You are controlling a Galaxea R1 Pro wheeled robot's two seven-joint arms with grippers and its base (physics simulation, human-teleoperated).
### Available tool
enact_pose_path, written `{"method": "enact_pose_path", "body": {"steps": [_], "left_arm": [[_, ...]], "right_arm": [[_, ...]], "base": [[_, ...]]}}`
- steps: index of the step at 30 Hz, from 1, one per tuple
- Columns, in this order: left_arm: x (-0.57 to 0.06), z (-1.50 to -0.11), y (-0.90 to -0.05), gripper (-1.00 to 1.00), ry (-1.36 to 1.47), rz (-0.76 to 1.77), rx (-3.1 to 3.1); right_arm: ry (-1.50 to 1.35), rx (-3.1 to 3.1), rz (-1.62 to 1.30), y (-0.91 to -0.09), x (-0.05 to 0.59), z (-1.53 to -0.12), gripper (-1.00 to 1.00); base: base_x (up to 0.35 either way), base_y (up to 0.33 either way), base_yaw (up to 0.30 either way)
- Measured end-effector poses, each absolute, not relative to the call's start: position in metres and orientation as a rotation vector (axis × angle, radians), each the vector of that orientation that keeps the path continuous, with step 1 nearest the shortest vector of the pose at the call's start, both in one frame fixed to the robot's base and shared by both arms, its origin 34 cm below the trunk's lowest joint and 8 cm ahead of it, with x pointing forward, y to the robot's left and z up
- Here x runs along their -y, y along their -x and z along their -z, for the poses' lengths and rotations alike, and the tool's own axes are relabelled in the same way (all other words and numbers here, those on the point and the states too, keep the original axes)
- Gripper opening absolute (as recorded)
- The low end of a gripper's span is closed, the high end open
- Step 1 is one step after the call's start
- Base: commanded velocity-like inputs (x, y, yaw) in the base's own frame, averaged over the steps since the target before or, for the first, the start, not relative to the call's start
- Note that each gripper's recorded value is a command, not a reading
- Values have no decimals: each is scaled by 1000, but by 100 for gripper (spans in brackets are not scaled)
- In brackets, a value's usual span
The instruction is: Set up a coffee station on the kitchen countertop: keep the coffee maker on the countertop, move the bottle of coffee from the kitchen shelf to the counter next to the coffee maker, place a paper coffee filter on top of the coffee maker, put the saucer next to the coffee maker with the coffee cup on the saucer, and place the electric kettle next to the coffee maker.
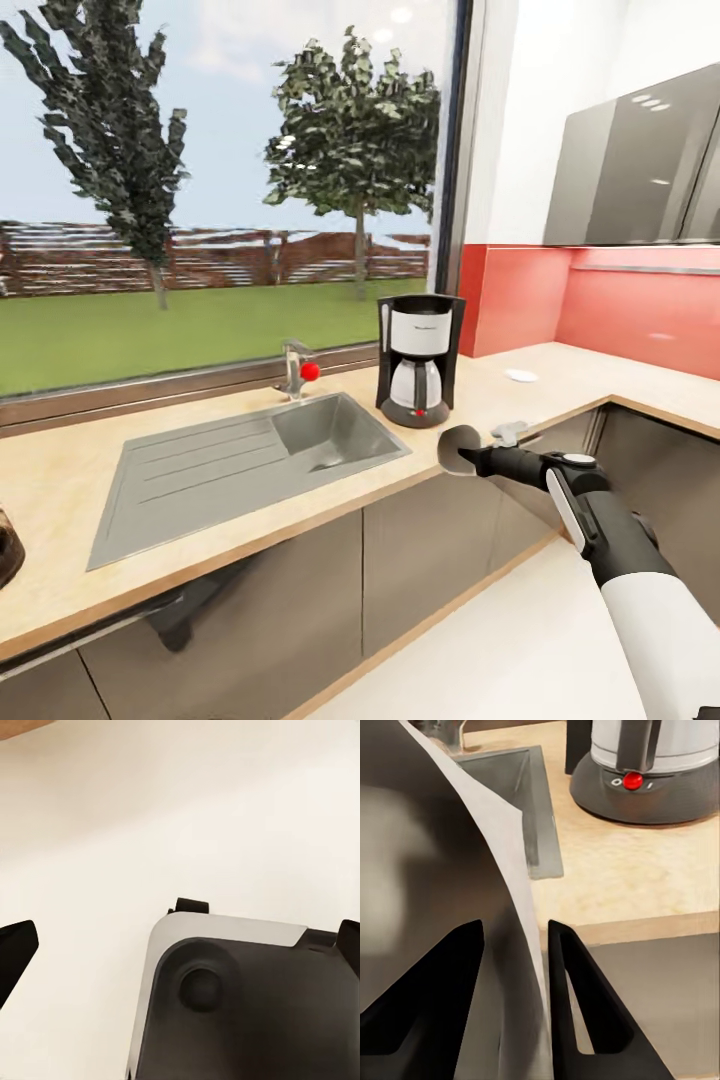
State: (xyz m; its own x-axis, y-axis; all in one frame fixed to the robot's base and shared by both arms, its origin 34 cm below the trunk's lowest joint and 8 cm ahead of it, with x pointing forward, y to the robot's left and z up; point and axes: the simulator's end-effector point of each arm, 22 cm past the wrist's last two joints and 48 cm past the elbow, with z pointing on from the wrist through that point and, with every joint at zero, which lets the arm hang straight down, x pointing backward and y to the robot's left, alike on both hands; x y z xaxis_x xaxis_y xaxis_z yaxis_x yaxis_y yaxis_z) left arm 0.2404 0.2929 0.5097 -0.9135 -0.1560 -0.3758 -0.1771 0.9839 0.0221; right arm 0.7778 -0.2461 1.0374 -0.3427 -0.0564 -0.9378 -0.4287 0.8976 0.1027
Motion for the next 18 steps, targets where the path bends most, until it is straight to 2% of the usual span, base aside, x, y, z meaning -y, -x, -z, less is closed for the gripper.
{"method": "enact_pose_path", "body": {"steps": [18], "left_arm": [[-292,-529,-239,100,238,-78,-2748]], "right_arm": [[357,-1896,-398,-777,246,-1056,-100]], "base": [[0,0,13]]}}
